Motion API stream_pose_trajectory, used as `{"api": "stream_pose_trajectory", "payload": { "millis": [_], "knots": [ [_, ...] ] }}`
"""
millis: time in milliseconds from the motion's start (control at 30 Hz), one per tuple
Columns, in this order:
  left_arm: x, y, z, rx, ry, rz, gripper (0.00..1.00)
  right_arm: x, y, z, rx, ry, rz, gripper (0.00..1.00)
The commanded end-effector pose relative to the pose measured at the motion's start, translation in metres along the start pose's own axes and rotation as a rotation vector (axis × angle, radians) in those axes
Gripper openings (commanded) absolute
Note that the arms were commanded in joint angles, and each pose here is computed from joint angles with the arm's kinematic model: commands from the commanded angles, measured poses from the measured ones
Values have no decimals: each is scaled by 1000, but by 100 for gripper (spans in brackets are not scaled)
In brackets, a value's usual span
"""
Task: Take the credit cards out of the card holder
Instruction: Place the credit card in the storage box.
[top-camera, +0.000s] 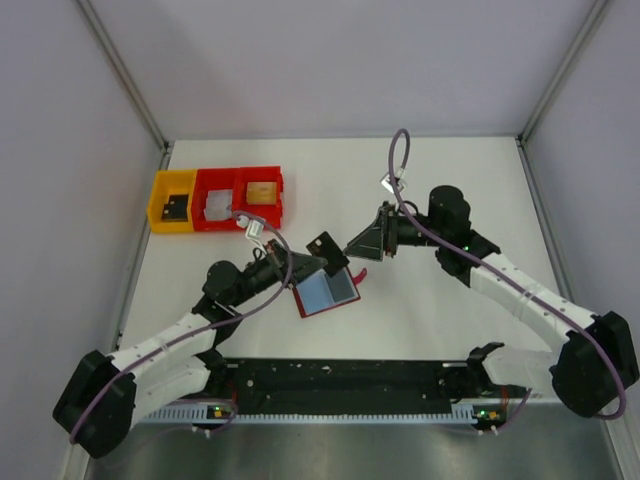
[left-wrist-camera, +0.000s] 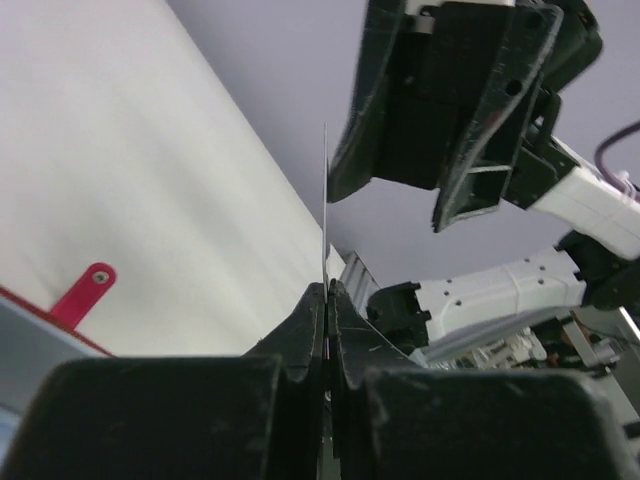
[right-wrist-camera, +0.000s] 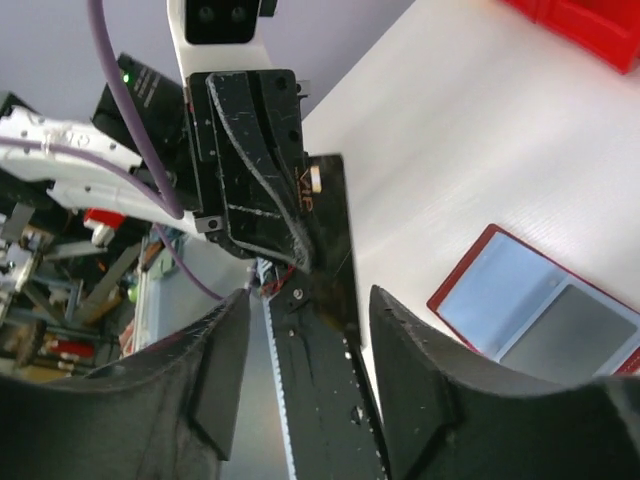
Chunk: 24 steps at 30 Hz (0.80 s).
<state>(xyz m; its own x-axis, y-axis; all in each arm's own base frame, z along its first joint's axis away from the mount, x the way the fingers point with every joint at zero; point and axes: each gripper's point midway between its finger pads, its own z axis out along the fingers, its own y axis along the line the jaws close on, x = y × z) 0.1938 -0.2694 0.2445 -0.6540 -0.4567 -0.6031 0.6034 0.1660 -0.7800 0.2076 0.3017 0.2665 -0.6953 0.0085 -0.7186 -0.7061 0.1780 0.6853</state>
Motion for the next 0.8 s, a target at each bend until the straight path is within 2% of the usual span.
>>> {"api": "stream_pose_trajectory", "payload": {
  "millis": [0, 200, 300, 500, 767],
  "knots": [
    [-37, 29, -14, -164, -208, 3, 0, -20, -4, -17, 113, -114, -52, 60],
    [-87, 91, -61, -423, -402, -70, 0, -14, -28, -35, 281, -131, -77, 89],
    [-114, 122, -93, -542, -509, -106, 0, -8, -37, -38, 320, -127, -85, 95],
    [-176, 168, -158, -740, -713, -129, 0, 1, -51, -44, 386, -113, -105, 95],
    [-253, 219, -229, -943, -865, -176, 0, 9, -65, -49, 449, -113, -126, 95]
  ]
}}
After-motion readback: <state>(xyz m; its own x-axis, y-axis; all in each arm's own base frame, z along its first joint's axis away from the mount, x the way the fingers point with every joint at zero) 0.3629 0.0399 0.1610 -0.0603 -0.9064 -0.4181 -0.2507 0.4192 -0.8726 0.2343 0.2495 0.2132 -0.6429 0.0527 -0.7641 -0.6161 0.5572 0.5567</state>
